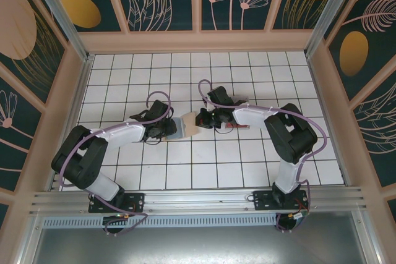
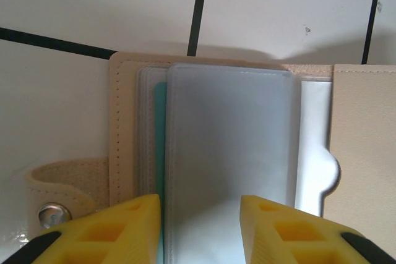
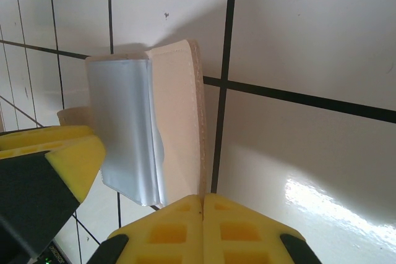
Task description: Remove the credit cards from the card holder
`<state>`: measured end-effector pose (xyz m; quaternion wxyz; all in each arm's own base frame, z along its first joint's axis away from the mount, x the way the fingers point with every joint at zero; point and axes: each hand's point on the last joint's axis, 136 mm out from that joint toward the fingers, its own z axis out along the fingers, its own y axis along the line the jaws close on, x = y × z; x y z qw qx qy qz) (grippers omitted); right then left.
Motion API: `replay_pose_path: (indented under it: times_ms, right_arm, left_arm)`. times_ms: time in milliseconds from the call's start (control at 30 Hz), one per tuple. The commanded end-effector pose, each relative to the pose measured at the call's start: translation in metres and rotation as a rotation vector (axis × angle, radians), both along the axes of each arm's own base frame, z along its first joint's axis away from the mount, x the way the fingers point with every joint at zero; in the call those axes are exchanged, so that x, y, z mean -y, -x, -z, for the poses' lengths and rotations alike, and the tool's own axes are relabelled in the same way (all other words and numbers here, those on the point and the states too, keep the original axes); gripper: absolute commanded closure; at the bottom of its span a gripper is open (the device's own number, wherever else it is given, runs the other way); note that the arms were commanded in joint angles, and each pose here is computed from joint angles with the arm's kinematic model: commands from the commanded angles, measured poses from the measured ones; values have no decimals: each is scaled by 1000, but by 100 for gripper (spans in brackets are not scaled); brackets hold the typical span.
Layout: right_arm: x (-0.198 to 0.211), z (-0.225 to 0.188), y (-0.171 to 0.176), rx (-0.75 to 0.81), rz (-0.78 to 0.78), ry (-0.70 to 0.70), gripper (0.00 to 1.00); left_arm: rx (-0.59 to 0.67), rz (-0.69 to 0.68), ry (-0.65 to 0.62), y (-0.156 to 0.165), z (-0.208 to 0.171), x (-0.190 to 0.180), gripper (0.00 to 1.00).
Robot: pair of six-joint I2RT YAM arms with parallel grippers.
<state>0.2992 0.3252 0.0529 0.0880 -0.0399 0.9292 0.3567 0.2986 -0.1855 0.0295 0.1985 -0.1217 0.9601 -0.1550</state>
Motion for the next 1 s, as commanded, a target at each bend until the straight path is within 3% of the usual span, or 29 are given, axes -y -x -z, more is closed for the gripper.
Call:
replay_pose_path:
  times_ms: [0,567,967]
  right_arm:
    - [-3,-3,-2,11,3,-7,100]
    - [-3,-1,-1,4,3,-3,100]
    - [-2,0,-1,3,9,1,100]
  left_arm:
    - [-16,15,-30,1,5,-3,60]
    - [99,126,197,-7,-35,37,61]
    - [135,246,408,-19,-61,85,62]
